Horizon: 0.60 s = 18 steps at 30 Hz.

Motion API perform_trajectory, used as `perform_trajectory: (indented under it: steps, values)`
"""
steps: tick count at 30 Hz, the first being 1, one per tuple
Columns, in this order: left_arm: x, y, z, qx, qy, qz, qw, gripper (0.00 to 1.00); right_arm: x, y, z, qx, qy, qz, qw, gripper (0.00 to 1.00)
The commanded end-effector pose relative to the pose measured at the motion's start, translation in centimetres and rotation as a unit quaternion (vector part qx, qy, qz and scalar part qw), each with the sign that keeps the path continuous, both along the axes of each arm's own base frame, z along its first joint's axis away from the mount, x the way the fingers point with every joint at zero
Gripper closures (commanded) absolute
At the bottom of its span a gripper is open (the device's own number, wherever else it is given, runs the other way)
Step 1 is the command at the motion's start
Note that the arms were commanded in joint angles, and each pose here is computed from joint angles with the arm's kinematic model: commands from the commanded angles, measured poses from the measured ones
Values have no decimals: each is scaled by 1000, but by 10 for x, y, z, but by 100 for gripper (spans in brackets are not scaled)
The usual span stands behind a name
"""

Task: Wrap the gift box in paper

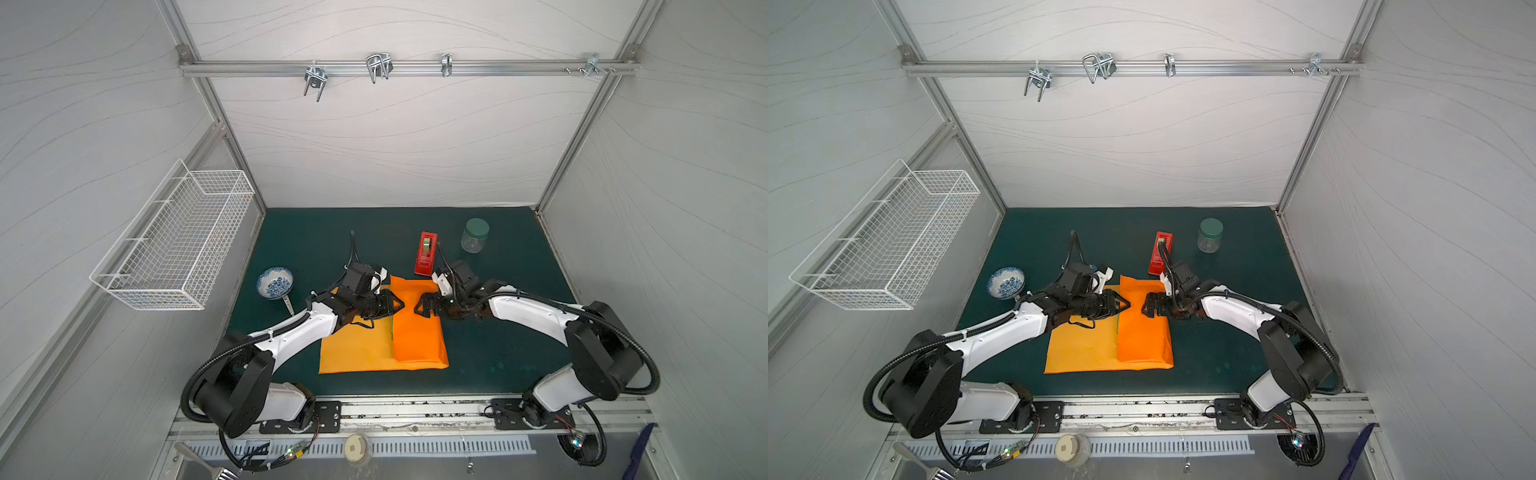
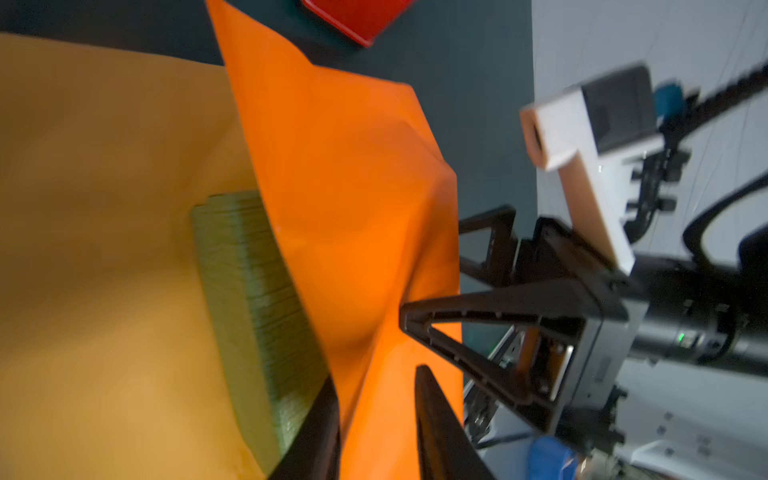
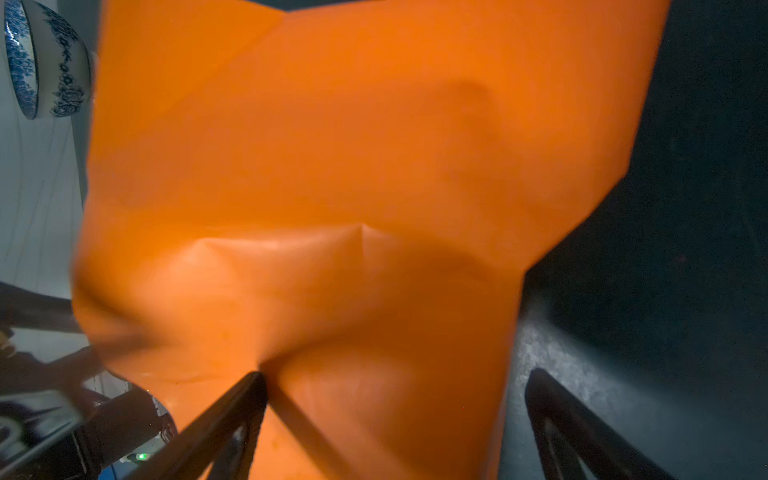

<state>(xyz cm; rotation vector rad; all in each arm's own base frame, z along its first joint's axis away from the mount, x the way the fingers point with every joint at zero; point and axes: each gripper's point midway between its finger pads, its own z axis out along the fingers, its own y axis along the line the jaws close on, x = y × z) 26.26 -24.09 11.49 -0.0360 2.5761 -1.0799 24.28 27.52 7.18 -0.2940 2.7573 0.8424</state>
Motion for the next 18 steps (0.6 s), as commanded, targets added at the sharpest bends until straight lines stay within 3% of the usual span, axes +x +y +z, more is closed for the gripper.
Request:
perform_trajectory:
  steps: [1,4,10,18]
  values:
    - [6,24,-1,57,-24,39,997,54,-8,-4,-17,-14,21,1,1000,2]
    - [3,27,-7,68,-20,34,997,43,-8,-3,-19,-15,21,3,1000,2]
    - [5,8,-13,52,9,-4,999,33,-11,-1,-23,-17,25,6,1000,2]
    - [4,-2,-23,37,27,-17,999,40,-8,3,-22,-16,23,1,1000,2]
